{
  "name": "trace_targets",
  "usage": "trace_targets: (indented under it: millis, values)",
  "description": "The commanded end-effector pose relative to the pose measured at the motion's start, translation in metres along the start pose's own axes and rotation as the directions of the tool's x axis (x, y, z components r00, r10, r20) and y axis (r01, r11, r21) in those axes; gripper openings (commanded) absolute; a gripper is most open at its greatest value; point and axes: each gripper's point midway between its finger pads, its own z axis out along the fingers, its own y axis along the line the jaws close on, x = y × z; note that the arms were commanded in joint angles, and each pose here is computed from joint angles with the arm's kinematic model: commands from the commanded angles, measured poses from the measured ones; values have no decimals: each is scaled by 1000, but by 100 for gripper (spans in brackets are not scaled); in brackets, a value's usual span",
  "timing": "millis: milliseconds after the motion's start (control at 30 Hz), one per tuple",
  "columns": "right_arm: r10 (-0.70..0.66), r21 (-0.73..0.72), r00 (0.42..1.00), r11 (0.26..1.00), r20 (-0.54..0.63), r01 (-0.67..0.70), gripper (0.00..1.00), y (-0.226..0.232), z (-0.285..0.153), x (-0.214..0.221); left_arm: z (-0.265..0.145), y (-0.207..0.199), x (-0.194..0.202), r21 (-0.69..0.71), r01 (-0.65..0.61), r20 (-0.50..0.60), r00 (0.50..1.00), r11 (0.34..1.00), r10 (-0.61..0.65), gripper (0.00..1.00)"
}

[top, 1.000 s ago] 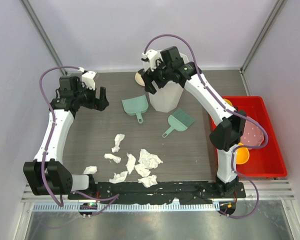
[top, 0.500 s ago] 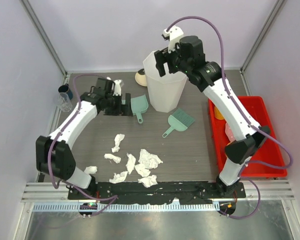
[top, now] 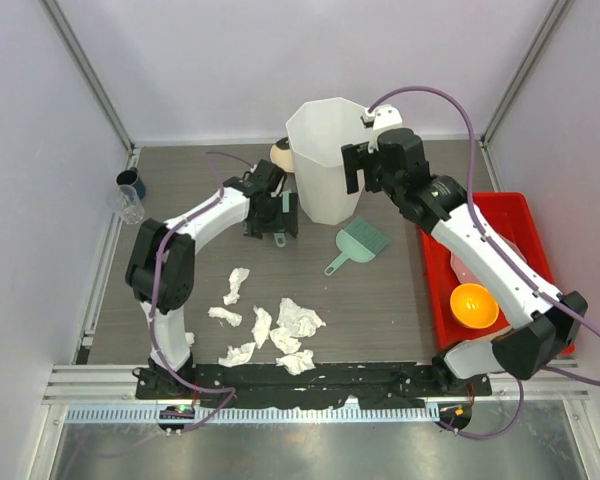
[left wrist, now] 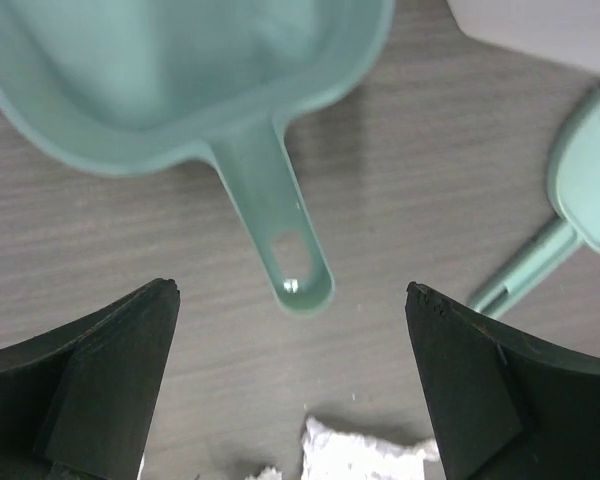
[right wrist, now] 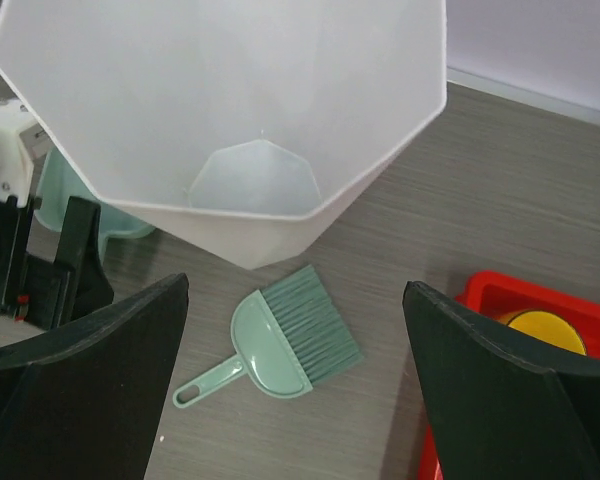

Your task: Sweep away the paper scraps from the table

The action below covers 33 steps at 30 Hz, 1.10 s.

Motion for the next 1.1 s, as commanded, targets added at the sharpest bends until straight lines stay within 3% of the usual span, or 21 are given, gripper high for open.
trace_targets:
  millis: [0, 167, 267, 600, 833, 1000, 1067]
  values:
    - [64, 37, 992, 997, 110, -69, 94, -13, -23, -15, 14, 4, -21, -71, 44, 34, 999, 997, -41, 100]
    - [67, 17, 994, 997, 84, -69, 94, -10, -23, 2, 29, 3, -27, -97, 51, 42, 998, 994, -47, 99]
    - [70, 11, 994, 997, 82, -71, 93, -9, -24, 7, 37, 4, -22, -104, 58, 9, 998, 993, -57, 93]
    - [72, -4, 992, 997, 105, -71, 93, -9, -32, 7, 45, 12, -11, -141, 28, -36, 999, 990, -34, 49]
    - [85, -58, 991, 995, 100, -79, 93, -1, -40, 6, 11, 31, -21, -153, -24, -5, 1000, 988, 24, 6]
    - [77, -169, 995, 983, 69, -65, 93, 16, -51, 12, -22, 67, -9, -116, -139, -42, 990, 983, 135, 2]
    - [77, -213, 995, 975, 66, -61, 93, 23, -54, 12, -36, 100, -3, -127, -164, -68, 985, 978, 157, 0]
